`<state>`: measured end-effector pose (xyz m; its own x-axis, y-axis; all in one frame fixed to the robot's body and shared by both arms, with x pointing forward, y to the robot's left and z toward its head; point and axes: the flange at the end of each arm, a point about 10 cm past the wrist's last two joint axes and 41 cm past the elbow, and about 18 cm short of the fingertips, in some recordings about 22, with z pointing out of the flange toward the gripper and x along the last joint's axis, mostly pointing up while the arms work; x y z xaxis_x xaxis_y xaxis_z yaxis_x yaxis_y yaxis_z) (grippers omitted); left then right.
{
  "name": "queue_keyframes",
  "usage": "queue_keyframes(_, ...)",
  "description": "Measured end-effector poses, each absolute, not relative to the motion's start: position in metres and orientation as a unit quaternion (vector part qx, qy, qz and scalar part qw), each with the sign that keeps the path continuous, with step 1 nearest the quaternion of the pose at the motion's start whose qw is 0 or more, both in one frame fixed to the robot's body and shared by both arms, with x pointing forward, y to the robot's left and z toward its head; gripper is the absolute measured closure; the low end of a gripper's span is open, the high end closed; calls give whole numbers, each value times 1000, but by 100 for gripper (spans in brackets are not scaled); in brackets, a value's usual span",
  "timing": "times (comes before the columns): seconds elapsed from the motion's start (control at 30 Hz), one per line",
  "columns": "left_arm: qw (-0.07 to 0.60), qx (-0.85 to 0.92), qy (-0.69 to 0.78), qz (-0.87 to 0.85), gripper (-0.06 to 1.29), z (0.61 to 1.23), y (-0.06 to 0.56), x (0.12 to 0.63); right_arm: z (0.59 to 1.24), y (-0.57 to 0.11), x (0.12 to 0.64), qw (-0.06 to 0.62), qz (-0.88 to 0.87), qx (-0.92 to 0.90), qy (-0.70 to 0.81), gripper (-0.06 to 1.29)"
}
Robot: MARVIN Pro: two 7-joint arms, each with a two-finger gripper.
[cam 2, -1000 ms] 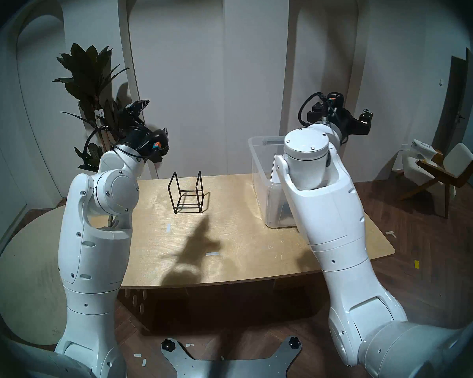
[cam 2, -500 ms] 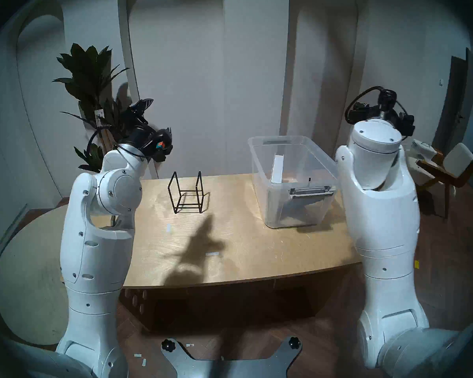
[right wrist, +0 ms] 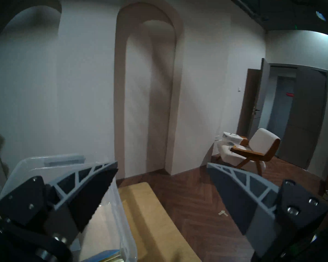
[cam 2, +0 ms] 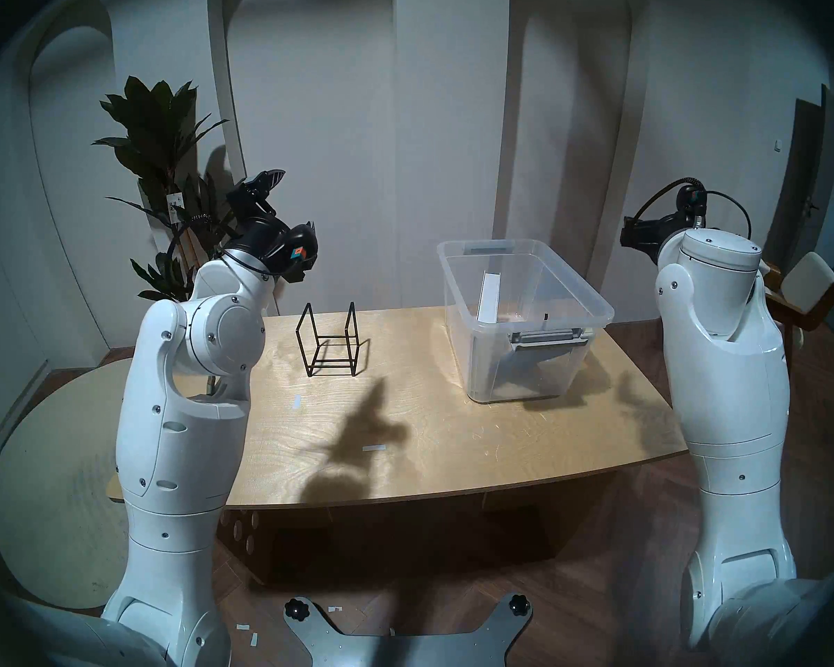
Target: Pack the books into the storage box
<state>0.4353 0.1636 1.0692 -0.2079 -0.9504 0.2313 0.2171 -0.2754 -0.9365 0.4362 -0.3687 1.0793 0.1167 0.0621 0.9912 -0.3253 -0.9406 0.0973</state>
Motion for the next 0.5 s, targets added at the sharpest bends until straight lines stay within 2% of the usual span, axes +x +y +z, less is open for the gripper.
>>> queue_keyframes(0.23, 444, -451, 406, -659, -2, 1070, 164, 436, 1077, -368, 437, 126, 668, 732, -42, -2)
queue_keyframes(0.5, 445, -451, 405, -659, -2, 1071, 164, 436, 1077, -374, 436, 131, 675, 726, -25, -2)
